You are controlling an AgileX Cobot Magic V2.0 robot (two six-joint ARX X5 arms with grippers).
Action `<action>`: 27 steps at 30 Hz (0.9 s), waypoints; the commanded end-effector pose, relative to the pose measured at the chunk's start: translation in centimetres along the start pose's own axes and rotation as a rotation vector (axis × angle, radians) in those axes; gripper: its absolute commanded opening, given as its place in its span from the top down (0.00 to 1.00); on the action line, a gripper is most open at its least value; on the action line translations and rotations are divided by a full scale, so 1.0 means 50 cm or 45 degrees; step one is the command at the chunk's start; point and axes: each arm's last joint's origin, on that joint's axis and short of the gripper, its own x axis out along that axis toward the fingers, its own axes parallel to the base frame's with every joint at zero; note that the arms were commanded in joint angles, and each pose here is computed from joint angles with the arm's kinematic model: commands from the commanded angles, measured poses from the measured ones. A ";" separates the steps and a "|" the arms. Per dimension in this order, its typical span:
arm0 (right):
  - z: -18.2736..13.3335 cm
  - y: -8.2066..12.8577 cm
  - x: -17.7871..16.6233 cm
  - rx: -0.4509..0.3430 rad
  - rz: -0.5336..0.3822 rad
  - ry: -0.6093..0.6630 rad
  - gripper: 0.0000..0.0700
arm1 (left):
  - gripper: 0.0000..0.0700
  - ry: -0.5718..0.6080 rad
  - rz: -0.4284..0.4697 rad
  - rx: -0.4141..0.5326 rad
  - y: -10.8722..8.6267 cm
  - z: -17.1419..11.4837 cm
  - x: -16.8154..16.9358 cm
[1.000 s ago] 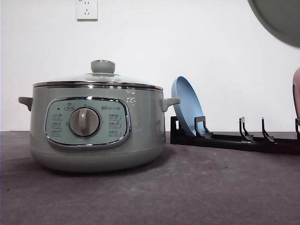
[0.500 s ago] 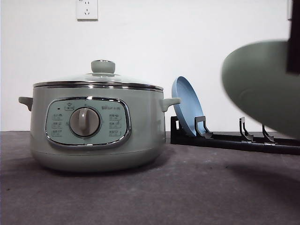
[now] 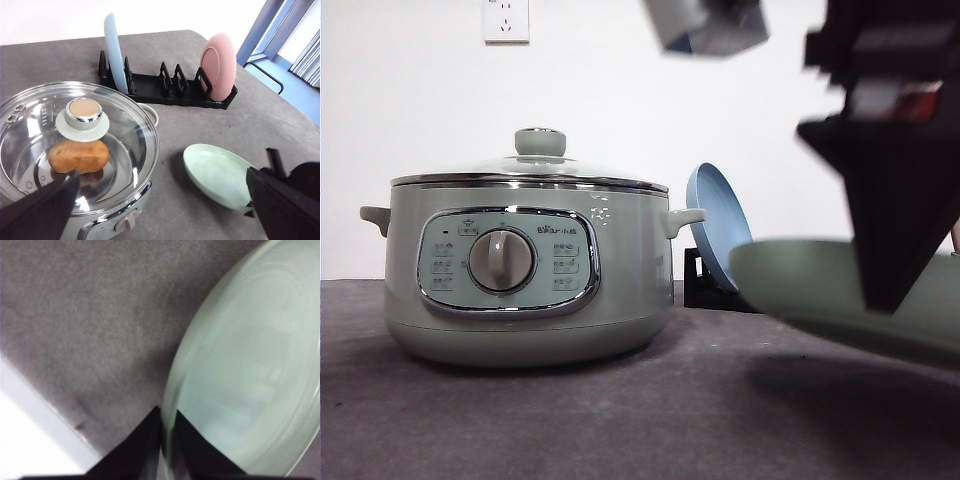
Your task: Transfer potato from steamer to green plate
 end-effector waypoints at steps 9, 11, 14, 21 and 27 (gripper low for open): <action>0.033 0.052 0.072 -0.076 -0.052 0.097 0.99 | 0.03 -0.022 -0.013 0.029 -0.005 0.012 -0.005; 0.037 0.059 0.088 -0.086 -0.053 0.116 0.99 | 0.03 -0.022 -0.013 0.029 -0.005 0.012 -0.005; 0.041 0.065 0.105 -0.074 -0.057 0.145 0.96 | 0.03 -0.021 -0.013 0.029 -0.005 0.012 -0.005; 0.043 0.063 0.098 -0.032 -0.059 0.114 0.58 | 0.03 -0.021 -0.013 0.029 -0.005 0.012 -0.005; 0.037 0.040 0.038 0.014 0.121 0.017 0.47 | 0.03 -0.021 -0.013 0.029 -0.005 0.012 -0.005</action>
